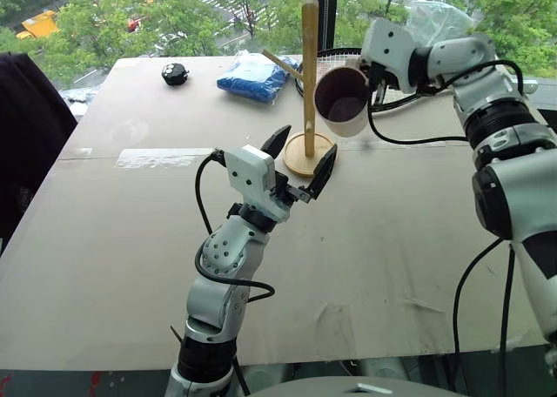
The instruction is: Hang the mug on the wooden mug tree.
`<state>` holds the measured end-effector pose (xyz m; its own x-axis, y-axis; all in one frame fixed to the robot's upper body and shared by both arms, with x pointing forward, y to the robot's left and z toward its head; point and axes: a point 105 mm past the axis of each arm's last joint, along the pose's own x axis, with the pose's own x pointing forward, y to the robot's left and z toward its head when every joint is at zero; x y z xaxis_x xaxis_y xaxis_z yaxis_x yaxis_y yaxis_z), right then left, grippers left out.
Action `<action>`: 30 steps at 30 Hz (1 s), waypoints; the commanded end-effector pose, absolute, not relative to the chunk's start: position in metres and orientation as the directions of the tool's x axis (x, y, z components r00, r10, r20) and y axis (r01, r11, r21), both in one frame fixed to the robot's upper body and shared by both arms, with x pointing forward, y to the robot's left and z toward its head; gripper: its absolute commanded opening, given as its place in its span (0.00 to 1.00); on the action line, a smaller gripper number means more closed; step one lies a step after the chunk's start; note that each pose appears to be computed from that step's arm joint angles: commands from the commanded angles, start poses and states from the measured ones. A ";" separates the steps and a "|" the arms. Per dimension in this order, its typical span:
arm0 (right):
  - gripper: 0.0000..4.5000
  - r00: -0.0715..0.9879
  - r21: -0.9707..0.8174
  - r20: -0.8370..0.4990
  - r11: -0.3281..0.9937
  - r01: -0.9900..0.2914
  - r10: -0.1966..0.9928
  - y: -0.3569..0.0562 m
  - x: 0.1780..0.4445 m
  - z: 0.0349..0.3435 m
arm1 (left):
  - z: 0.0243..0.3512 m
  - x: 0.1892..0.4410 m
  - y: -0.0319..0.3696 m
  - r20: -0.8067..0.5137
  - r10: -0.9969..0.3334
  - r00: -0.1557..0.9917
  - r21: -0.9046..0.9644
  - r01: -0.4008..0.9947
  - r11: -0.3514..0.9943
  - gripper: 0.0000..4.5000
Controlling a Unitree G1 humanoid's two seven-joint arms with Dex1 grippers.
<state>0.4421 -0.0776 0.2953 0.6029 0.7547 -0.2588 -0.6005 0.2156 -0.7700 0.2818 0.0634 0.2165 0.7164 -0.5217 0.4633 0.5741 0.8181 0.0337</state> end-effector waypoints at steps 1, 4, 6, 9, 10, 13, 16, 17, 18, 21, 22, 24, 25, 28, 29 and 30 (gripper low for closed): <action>0.02 0.607 -0.806 -0.179 0.239 -0.542 0.774 -0.068 0.438 0.326 | 0.231 0.275 0.064 0.522 -0.510 0.683 0.050 0.573 0.818 1.00; 0.02 0.603 -0.810 -0.187 0.226 -0.541 0.776 -0.061 0.438 0.327 | 0.231 0.275 0.064 0.525 -0.508 0.682 0.052 0.571 0.820 1.00; 0.02 0.605 -0.807 -0.193 0.225 -0.545 0.772 -0.057 0.438 0.328 | 0.231 0.275 0.063 0.528 -0.507 0.682 0.053 0.569 0.821 1.00; 0.02 0.611 -0.803 -0.198 0.231 -0.549 0.766 -0.055 0.439 0.328 | 0.232 0.275 0.063 0.530 -0.506 0.681 0.054 0.568 0.821 1.00; 0.07 0.607 -0.801 -0.211 0.220 -0.557 0.766 -0.055 0.439 0.326 | 0.232 0.275 0.063 0.531 -0.503 0.682 0.054 0.566 0.823 1.00; 0.30 0.596 -0.792 -0.237 0.203 -0.576 0.767 -0.055 0.438 0.322 | 0.231 0.275 0.065 0.532 -0.498 0.685 0.052 0.560 0.827 1.00; 0.62 0.588 -0.787 -0.249 0.193 -0.586 0.770 -0.058 0.437 0.320 | 0.230 0.275 0.065 0.531 -0.496 0.687 0.048 0.560 0.827 1.00; 0.70 0.590 -0.787 -0.245 0.198 -0.584 0.770 -0.059 0.437 0.321 | 0.230 0.275 0.065 0.531 -0.496 0.687 0.047 0.560 0.827 1.00; 0.79 0.595 -0.786 -0.238 0.208 -0.583 0.768 -0.061 0.438 0.323 | 0.230 0.276 0.065 0.531 -0.497 0.687 0.047 0.562 0.826 1.00; 0.99 0.619 -0.783 -0.230 0.234 -0.576 0.751 -0.072 0.440 0.325 | 0.230 0.276 0.064 0.528 -0.501 0.685 0.047 0.566 0.823 1.00; 0.99 0.627 -0.780 -0.228 0.245 -0.576 0.745 -0.077 0.440 0.326 | 0.229 0.275 0.064 0.528 -0.502 0.685 0.047 0.567 0.823 1.00; 0.99 0.646 -0.770 -0.219 0.277 -0.575 0.731 -0.090 0.442 0.326 | 0.229 0.276 0.064 0.524 -0.503 0.688 0.045 0.567 0.822 1.00; 0.99 0.654 -0.756 -0.214 0.301 -0.582 0.725 -0.099 0.443 0.325 | 0.228 0.275 0.064 0.519 -0.504 0.690 0.044 0.567 0.822 1.00; 0.99 0.647 -0.679 -0.240 0.351 -0.645 0.724 -0.128 0.440 0.314 | 0.222 0.274 0.070 0.489 -0.510 0.707 0.050 0.561 0.826 1.00; 0.99 0.638 -0.644 -0.249 0.368 -0.671 0.728 -0.139 0.438 0.308 | 0.219 0.273 0.073 0.477 -0.513 0.714 0.053 0.559 0.827 1.00; 0.99 0.628 -0.607 -0.255 0.384 -0.696 0.735 -0.149 0.436 0.303 | 0.216 0.272 0.077 0.463 -0.516 0.721 0.055 0.558 0.828 1.00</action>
